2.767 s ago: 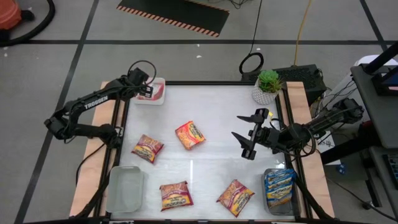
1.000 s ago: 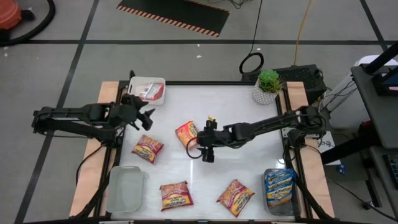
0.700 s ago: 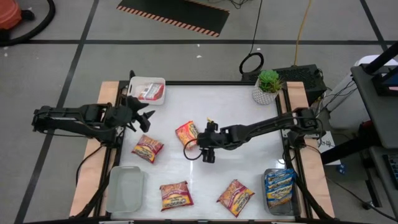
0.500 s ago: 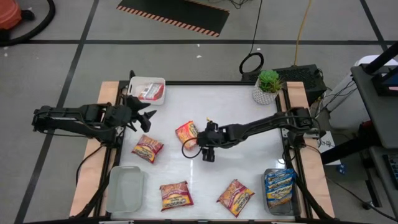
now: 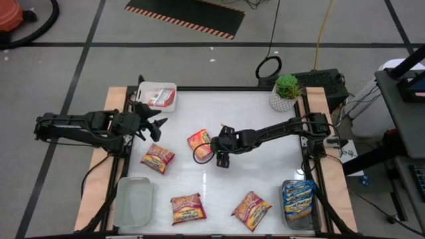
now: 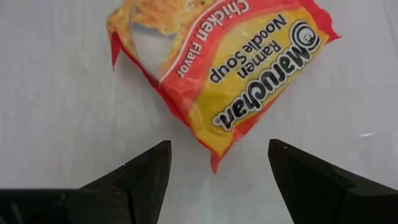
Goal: Sort Maruchan noodles
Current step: Put the orange noodle pack into the white bin
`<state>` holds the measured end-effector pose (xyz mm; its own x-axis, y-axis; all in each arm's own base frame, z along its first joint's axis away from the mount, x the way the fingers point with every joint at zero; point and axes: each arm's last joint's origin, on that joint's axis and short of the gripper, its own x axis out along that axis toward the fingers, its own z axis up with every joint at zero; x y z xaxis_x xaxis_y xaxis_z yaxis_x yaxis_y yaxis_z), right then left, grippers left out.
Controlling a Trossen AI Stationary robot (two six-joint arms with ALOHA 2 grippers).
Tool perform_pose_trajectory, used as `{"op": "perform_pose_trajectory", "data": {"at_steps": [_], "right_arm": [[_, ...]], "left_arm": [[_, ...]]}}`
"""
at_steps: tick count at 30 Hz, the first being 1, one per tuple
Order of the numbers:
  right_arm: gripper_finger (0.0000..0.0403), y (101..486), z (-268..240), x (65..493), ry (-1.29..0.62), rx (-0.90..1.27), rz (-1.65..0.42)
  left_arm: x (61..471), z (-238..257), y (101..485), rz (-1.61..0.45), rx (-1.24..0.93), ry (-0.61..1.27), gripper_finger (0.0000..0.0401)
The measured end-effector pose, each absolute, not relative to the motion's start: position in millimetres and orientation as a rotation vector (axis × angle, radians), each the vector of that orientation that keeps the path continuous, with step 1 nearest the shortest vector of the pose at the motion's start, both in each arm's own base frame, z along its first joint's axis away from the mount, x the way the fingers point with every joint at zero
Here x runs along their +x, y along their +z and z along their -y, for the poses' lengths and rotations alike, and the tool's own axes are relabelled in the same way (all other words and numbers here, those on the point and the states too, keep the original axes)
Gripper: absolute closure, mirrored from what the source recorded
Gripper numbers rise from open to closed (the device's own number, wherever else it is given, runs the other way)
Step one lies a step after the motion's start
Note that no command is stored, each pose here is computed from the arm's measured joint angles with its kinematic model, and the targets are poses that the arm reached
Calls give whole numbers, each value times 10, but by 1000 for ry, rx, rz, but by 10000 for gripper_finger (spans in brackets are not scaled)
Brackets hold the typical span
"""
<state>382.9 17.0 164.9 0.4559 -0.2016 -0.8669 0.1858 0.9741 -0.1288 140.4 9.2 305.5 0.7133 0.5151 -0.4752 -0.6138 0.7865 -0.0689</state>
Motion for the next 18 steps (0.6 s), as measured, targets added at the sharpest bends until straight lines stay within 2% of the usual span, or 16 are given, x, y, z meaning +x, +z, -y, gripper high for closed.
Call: {"op": "perform_pose_trajectory", "data": {"at_steps": [4,18], "right_arm": [[155,1633,-154,3824,-231,-22,-1074],[259,1332,-9,3691,-173,42,-1081]], "left_arm": [[1404,-93,3055,-453,-236,634,178],[1435,-92,3104,-404,-223,617,178]]}}
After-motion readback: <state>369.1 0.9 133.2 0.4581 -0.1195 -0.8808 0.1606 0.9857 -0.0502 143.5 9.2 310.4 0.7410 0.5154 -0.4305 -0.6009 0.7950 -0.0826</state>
